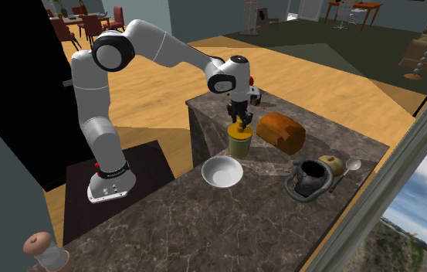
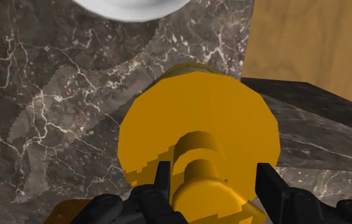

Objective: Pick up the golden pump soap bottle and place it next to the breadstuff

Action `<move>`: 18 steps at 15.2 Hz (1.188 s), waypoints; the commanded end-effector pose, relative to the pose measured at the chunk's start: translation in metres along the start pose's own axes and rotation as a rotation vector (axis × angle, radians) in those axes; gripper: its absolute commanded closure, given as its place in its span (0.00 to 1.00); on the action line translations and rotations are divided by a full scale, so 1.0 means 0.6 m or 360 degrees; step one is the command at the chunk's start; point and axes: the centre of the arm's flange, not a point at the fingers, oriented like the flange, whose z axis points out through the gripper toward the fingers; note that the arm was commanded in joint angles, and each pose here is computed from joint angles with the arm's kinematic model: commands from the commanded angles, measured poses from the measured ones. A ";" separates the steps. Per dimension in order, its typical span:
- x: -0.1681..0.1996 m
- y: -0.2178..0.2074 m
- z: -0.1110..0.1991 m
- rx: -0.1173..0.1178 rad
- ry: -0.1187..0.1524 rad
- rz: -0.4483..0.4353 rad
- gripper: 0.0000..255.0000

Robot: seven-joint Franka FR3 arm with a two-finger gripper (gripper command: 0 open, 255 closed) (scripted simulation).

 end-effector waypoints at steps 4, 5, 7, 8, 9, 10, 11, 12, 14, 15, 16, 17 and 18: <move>-0.001 -0.002 0.011 -0.0001 0.0002 0.0000 1.00; -0.001 -0.002 0.011 -0.0001 0.0002 0.0000 1.00; -0.001 -0.002 0.011 -0.0001 0.0002 0.0000 1.00; -0.001 -0.002 0.011 -0.0001 0.0002 0.0000 1.00; 0.000 -0.001 0.011 -0.0001 0.0002 0.0000 0.00; 0.000 -0.002 0.011 -0.0001 0.0002 0.0000 0.00; 0.000 -0.002 0.011 -0.0001 0.0002 0.0000 0.00; 0.000 -0.002 0.011 -0.0001 0.0002 0.0000 0.00; -0.001 -0.002 0.011 -0.0001 0.0002 0.0000 0.00; -0.001 -0.002 -0.011 -0.0001 0.0002 0.0000 0.00; -0.001 -0.002 -0.033 -0.0001 0.0002 0.0000 0.00; -0.001 -0.002 -0.055 -0.0001 0.0002 0.0000 0.00; -0.001 -0.002 -0.072 -0.0001 0.0002 0.0000 0.00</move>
